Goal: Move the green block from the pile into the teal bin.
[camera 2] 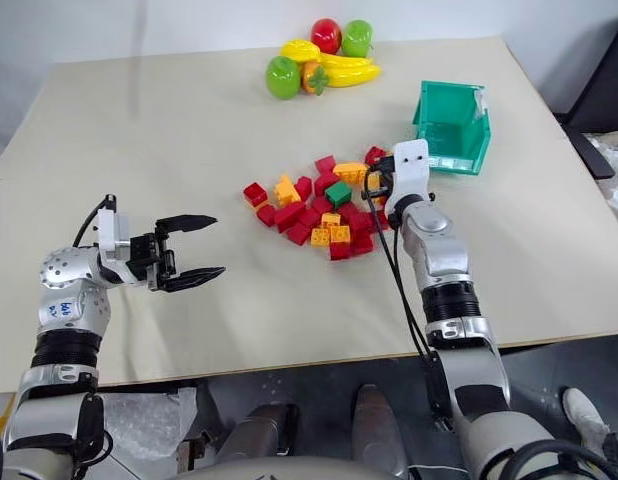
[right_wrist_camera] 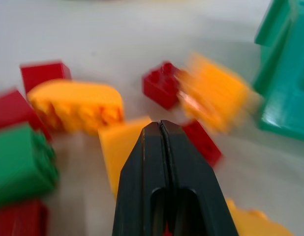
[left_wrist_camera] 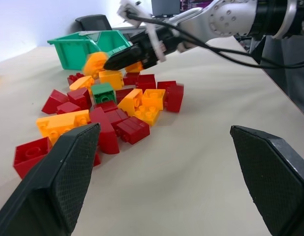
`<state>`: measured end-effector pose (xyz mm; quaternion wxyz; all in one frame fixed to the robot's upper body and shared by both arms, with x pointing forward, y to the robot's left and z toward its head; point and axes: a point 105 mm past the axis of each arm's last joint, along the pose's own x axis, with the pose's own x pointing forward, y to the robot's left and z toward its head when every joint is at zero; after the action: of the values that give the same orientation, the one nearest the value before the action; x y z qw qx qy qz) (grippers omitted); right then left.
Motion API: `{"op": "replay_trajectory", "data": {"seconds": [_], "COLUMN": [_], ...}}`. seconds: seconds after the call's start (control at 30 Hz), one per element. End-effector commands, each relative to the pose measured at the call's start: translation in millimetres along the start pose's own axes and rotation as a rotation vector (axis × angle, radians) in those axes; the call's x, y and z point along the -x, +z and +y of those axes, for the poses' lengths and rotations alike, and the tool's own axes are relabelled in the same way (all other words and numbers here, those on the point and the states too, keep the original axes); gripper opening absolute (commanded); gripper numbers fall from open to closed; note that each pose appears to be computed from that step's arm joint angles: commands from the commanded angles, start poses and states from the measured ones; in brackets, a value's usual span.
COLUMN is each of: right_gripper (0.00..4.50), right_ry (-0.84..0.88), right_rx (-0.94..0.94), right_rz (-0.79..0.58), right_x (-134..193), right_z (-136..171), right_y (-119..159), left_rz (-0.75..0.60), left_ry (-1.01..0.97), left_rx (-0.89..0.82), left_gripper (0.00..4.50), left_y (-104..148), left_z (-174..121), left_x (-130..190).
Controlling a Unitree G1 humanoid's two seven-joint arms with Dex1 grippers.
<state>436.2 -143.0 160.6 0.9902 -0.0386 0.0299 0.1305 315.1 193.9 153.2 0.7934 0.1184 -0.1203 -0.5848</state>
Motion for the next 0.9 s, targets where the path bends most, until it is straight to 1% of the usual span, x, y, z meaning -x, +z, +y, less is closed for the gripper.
{"op": "replay_trajectory", "data": {"seconds": [0.03, 0.07, 0.17, 0.27, 0.33, 0.4, 0.53, 0.63, 0.67, 0.8, 0.9], "right_gripper": [0.02, 0.02, 0.02, 0.58, 1.28, 1.97, 3.32, 4.30, 4.46, 4.46, 4.46], "right_ry": [0.244, 0.296, 0.398, 0.480, 0.480, 0.482, 0.493, 0.495, 0.499, 0.506, 0.532], "right_rx": [-0.005, -0.006, 0.043, 0.106, 0.173, 0.223, 0.266, 0.314, 0.326, 0.251, 0.232], "right_rz": [-0.114, -0.129, -0.123, -0.075, -0.033, 0.006, 0.074, 0.118, 0.126, 0.164, 0.151], "right_x": [21.3, 30.8, 59.7, 86.4, 104.5, 119.5, 139.9, 147.8, 149.0, 123.0, 96.7], "right_z": [32.2, 34.1, 19.4, 1.3, -21.6, -37.3, -51.9, -51.4, -49.1, -18.7, 7.4], "right_y": [42.7, 50.3, 61.9, 65.2, 67.3, 69.2, 71.4, 70.7, 70.5, 67.0, 67.5], "left_rz": [-0.025, -0.029, -0.032, -0.033, -0.033, -0.035, -0.044, -0.041, -0.040, -0.040, -0.044], "left_ry": [0.009, 0.009, 0.010, 0.014, 0.016, 0.014, 0.011, 0.007, 0.007, 0.017, 0.010], "left_rx": [-0.040, -0.038, -0.034, -0.032, -0.032, -0.036, -0.039, -0.039, -0.040, -0.051, -0.055], "left_gripper": [4.50, 4.50, 4.50, 4.50, 4.50, 4.50, 4.50, 4.50, 4.50, 4.50, 4.50], "left_y": [7.0, 6.9, 6.0, 5.8, 5.7, 5.6, 6.7, 7.2, 7.3, 9.1, 9.7], "left_z": [0.0, -0.5, -0.4, 1.4, 2.8, 3.3, 3.9, 4.9, 5.5, 9.6, 9.9], "left_x": [-3.2, -3.7, -3.6, -3.0, -2.3, -2.3, -1.8, 0.5, 1.3, 0.8, -1.7]}}
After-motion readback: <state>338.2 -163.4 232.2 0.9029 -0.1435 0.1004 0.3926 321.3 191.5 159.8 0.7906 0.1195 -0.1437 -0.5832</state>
